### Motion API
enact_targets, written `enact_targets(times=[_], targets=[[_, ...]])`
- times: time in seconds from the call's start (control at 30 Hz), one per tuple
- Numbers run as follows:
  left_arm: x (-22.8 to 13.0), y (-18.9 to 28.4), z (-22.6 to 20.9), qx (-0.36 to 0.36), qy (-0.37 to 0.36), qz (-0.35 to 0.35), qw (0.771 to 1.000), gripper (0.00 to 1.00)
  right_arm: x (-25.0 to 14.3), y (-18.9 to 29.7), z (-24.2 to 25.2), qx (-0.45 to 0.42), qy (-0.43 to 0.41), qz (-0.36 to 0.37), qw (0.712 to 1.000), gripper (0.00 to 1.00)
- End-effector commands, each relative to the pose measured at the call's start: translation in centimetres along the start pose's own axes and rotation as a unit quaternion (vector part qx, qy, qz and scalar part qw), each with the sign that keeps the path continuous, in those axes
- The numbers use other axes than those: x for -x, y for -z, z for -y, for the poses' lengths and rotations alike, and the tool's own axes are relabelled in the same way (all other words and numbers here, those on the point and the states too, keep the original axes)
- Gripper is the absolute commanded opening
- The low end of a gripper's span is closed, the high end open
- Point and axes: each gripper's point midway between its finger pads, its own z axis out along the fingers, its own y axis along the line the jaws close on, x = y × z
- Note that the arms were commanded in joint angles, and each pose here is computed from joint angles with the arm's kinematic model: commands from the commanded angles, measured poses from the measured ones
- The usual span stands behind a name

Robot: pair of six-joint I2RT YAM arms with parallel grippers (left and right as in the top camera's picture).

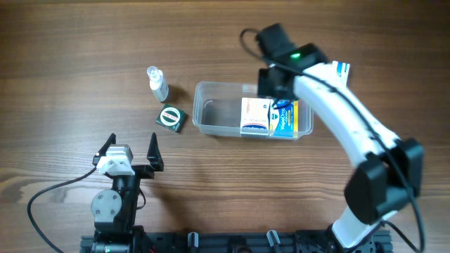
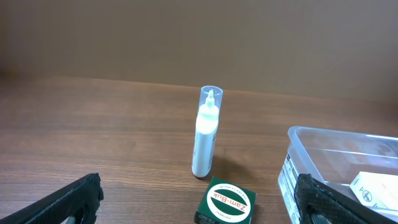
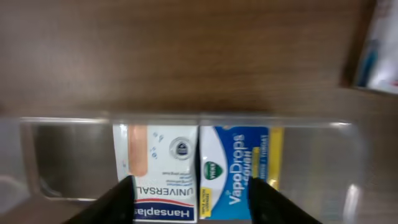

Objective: Pack container
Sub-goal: 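Release the Hansaplast box and raise the right gripper, then move the right gripper to the white Panadol box and grasp it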

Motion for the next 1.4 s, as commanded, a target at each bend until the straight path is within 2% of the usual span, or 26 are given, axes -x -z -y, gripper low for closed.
enact_targets(times=[0.0,0.3,0.6,0.87,1.03,1.37], targets=[[-0.1,0.0,0.0,0.002,-0.008,0.001,1.0,1.0,2.5,4.1,4.2,-0.009,-0.016,0.05,0.999,1.0],[-0.1,0.0,-0.1,0.002,-0.008,0.001,1.0,1.0,3.2,5.4,15.9,-0.064,-0.083,0.043,0.994,1.0],[-0.1,0.0,-0.1,0.002,-0.008,0.001,1.0,1.0,3.8,5.8,23.4,-0.104,-0.13,0.058,0.984,1.0],[-0.1,0.0,-0.1,0.002,-0.008,0.001,1.0,1.0,4.6,3.7,23.8,-0.089,-0.106,0.05,0.989,1.0],[-0.1,0.0,-0.1,0.002,-0.008,0.001,1.0,1.0,5.3,-0.8,22.5,-0.04,-0.106,0.021,0.993,1.0],[-0.1,0.0,0.0,0.002,-0.008,0.001,1.0,1.0,6.7,-8.6,20.6,-0.028,-0.07,0.001,0.997,1.0]])
